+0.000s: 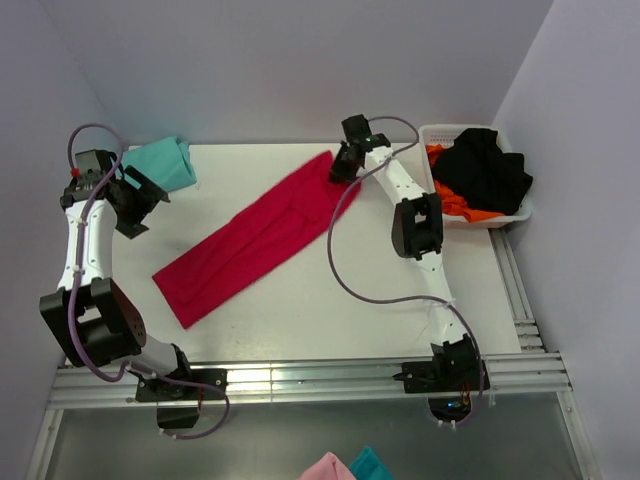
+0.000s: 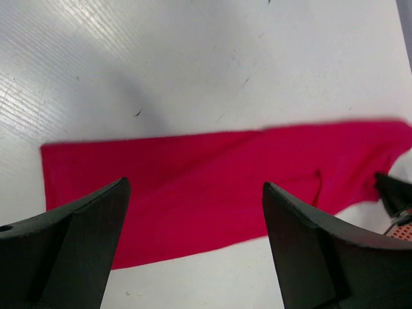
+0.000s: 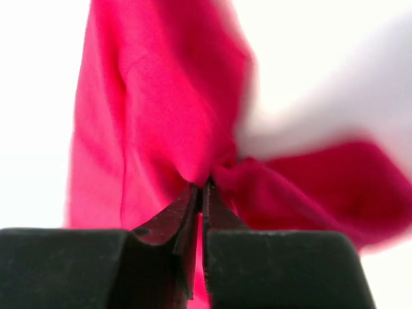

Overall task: Fold and stack the t-shirts
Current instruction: Fold the tshirt

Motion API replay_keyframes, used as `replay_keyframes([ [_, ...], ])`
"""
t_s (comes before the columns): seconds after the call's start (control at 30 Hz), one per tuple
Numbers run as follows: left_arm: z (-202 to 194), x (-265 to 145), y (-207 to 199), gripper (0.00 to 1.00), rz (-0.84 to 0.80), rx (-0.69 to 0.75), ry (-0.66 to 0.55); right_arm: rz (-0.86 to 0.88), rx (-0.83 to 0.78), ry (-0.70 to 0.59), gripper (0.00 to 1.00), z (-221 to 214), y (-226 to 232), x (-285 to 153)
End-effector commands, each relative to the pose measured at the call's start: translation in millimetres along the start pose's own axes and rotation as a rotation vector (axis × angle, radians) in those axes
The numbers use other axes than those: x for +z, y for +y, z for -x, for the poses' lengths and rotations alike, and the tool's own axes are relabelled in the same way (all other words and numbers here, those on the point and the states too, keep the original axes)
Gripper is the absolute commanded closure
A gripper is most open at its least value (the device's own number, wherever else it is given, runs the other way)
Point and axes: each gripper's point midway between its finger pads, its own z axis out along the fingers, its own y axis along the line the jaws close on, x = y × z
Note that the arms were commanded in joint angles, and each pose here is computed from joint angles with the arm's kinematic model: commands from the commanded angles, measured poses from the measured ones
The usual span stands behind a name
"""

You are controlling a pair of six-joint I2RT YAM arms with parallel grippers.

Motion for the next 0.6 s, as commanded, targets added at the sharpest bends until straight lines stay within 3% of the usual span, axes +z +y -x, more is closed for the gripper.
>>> replay_keyframes([
  [0.0,5,-13,1,0.10,0.001,0.012,-0.036,0.579,-0.014,-0.197,0.77,60,143,-70],
  [0.03,3,-13,-2,0.10,-0.010,0.010,-0.027,0.658,-0.022,-0.223,0.53,64,156,-85],
  [0.07,3,-13,-3,0.10,-0.017,0.012,-0.024,0.647,-0.005,-0.215,0.01,56,147,-73],
  [0.1,4,-13,-5,0.10,-0.023,0.013,-0.025,0.716,-0.038,-0.299,0.00,68,162,-116],
  [0.23,9,-16,-11,0.10,-0.050,0.014,-0.041,0.641,-0.101,-0.310,0.00,61,146,-152],
  [0.27,9,-17,-13,0.10,-0.060,0.013,-0.041,0.580,-0.095,-0.288,0.00,52,130,-142],
  [0.33,9,-18,-15,0.10,-0.073,0.013,-0.044,0.558,-0.114,-0.330,0.00,43,118,-180],
  [0.37,9,-19,-17,0.10,-0.079,0.011,-0.045,0.485,-0.094,-0.276,0.00,19,90,-156],
  [0.4,9,-19,-17,0.10,-0.085,0.014,-0.047,0.541,-0.098,-0.329,0.00,16,94,-194],
  [0.43,9,-18,-18,0.10,-0.089,0.009,-0.047,0.487,-0.079,-0.278,0.00,-7,70,-176],
  [0.5,9,-17,-20,0.10,-0.100,0.010,-0.046,0.496,-0.071,-0.272,0.00,-31,66,-197],
  [0.57,8,-16,-22,0.10,-0.114,0.006,-0.047,0.452,-0.076,-0.204,0.00,-65,55,-185],
])
